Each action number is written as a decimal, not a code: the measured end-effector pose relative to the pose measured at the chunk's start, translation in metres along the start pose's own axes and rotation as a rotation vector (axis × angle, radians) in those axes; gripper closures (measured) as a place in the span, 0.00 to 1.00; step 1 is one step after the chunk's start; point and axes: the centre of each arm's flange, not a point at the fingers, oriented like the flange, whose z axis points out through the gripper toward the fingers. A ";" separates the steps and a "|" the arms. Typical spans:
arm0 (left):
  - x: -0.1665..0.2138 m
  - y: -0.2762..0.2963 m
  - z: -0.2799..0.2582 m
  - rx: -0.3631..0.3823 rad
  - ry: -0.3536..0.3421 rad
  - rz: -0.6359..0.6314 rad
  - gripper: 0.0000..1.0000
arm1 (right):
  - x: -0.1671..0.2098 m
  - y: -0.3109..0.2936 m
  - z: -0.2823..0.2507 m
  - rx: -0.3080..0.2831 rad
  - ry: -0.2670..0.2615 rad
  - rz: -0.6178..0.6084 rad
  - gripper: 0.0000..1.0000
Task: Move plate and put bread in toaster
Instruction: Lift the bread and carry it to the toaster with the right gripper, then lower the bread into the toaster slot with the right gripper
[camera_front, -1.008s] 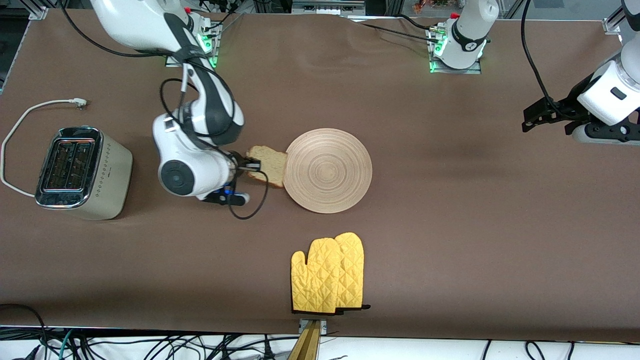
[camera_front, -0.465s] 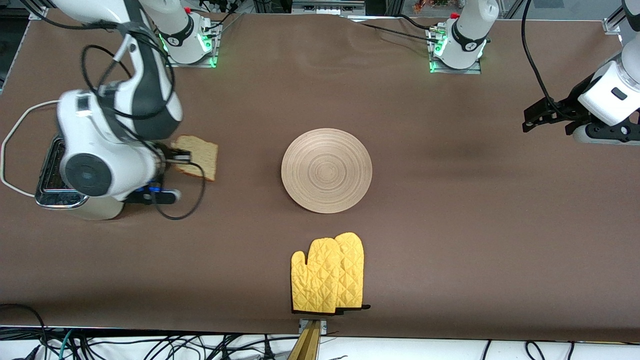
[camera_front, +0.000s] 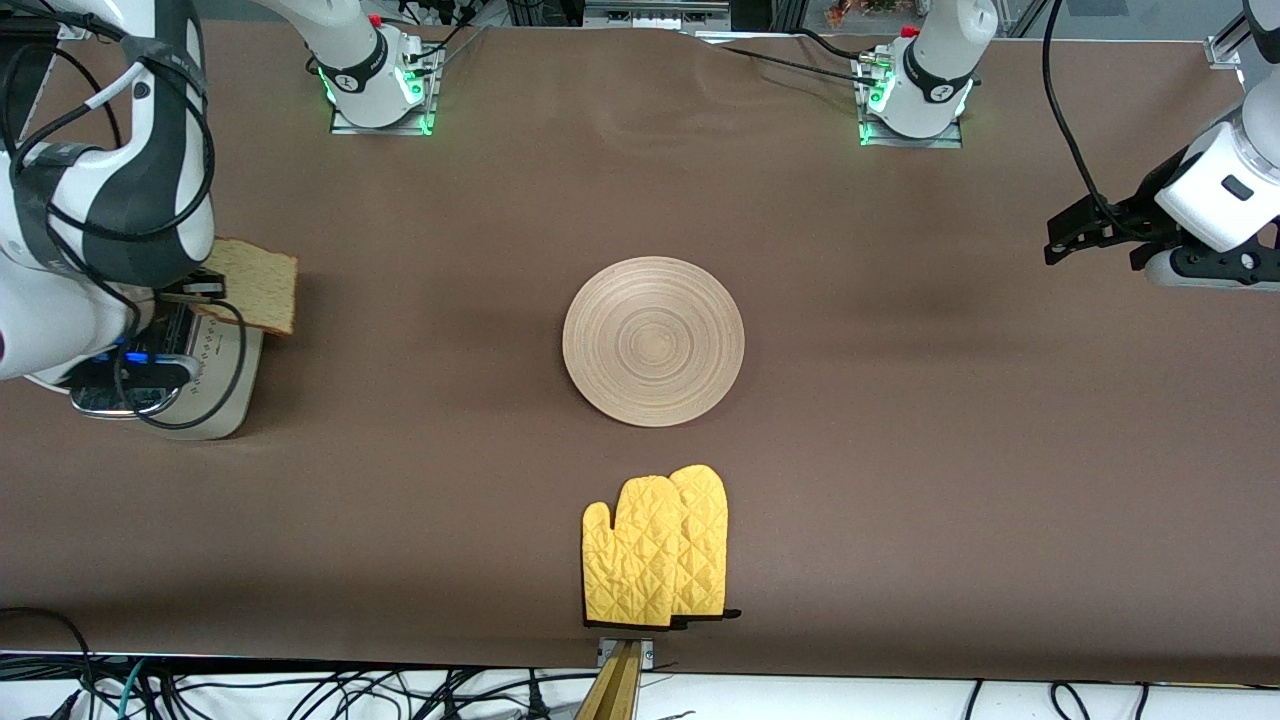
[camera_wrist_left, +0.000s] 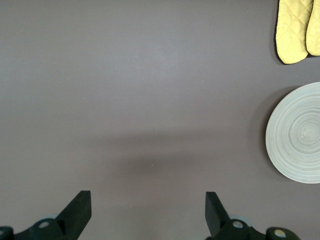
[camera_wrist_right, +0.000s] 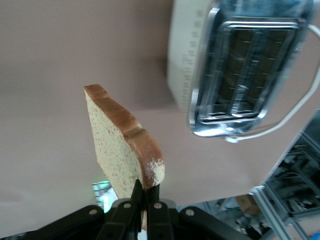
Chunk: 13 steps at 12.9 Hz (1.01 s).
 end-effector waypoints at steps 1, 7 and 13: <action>0.000 0.000 0.000 0.000 0.000 0.000 0.00 | -0.001 0.013 0.000 -0.026 -0.004 0.014 0.94; 0.000 0.000 0.000 0.000 0.000 0.001 0.00 | 0.004 0.098 0.007 -0.145 0.037 0.051 0.94; 0.000 0.001 0.000 0.000 -0.001 0.002 0.00 | 0.037 0.113 0.028 -0.184 0.063 0.056 0.94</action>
